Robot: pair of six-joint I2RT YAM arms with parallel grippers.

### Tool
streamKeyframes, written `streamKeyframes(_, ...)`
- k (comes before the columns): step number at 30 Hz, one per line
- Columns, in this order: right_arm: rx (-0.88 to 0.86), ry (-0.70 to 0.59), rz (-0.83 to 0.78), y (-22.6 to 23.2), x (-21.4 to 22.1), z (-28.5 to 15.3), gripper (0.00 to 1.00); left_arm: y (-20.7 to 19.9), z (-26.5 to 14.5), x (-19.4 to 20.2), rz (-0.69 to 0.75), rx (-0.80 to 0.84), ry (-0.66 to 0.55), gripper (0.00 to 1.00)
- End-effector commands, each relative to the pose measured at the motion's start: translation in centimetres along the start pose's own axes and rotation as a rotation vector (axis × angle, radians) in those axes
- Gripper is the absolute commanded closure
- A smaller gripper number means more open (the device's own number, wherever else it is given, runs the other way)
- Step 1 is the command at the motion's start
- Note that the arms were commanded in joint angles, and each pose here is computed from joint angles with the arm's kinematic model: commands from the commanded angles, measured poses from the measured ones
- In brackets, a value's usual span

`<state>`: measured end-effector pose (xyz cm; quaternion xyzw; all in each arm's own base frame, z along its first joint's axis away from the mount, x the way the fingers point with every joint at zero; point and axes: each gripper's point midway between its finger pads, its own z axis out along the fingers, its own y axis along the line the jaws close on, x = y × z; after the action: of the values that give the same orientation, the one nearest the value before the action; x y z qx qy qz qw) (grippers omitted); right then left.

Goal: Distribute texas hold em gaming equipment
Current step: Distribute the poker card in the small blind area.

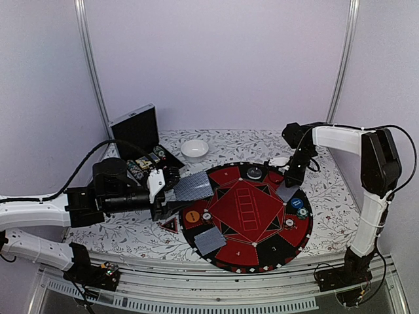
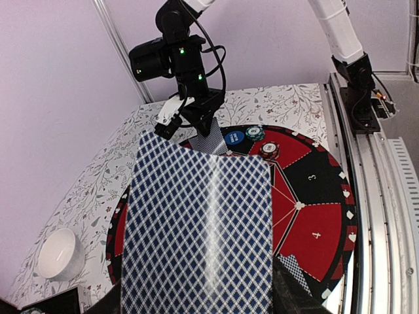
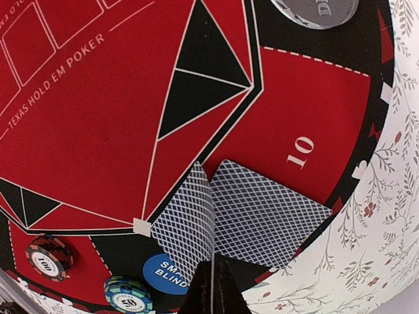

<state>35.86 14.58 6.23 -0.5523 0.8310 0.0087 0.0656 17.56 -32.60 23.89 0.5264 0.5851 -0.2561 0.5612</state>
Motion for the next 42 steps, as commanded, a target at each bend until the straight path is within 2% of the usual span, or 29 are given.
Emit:
streamKeyframes(1, 0.024, 0.017, -0.009, -1.0, -0.1, -0.1, 0.98, 0.2, -0.2, -2.2, 0.009, -0.006, -0.063, 0.47)
streamKeyframes(11, 0.033, 0.058, 0.017, -2.3, 0.8, 0.8, 0.98, 0.2, -0.2, -2.2, 0.011, -0.007, -0.061, 0.47)
streamKeyframes(16, 0.093, 0.079, 0.021, -3.6, 1.1, 1.1, 0.98, 0.2, -0.2, -2.2, 0.01, -0.005, -0.062, 0.47)
streamKeyframes(19, 0.118, 0.101, 0.024, -4.2, 1.4, 1.5, 0.9, 0.2, -0.2, -2.2, 0.011, -0.005, -0.062, 0.47)
streamKeyframes(25, 0.121, 0.14, 0.023, -4.2, 2.1, 2.6, 0.82, 0.2, -0.2, -2.2, 0.012, -0.006, -0.061, 0.47)
streamKeyframes(26, 0.132, 0.146, 0.026, -4.5, 2.2, 2.6, 0.76, 0.2, -0.2, -2.2, 0.012, -0.005, -0.061, 0.47)
streamKeyframes(30, 0.194, 0.154, 0.037, -5.9, 2.1, 2.5, 0.64, 0.2, -0.2, -2.2, 0.011, -0.003, -0.062, 0.47)
streamKeyframes(32, 0.219, 0.166, 0.044, -6.4, 2.3, 2.4, 0.52, 0.2, -0.2, -2.3, 0.013, -0.004, -0.063, 0.47)
streamKeyframes(33, 0.228, 0.173, 0.044, -6.5, 2.4, 2.4, 0.39, 0.2, -0.3, -2.3, 0.012, -0.005, -0.064, 0.47)
streamKeyframes(34, 0.236, 0.181, 0.047, -6.6, 2.6, 2.3, 0.05, 0.2, -0.2, -2.3, 0.013, -0.005, -0.064, 0.47)
streamKeyframes(35, 0.248, 0.188, 0.052, -6.8, 2.7, 2.2, 0.0, 0.2, -0.3, -2.3, 0.012, -0.005, -0.063, 0.47)
streamKeyframes(39, 0.333, 0.193, 0.064, -8.2, 2.8, 1.1, 0.01, 0.2, -0.3, -2.3, 0.013, -0.004, -0.066, 0.47)
streamKeyframes(42, 0.466, 0.111, 0.102, -10.4, 1.3, -2.3, 0.01, 0.2, -0.3, -2.4, 0.013, -0.003, -0.066, 0.47)
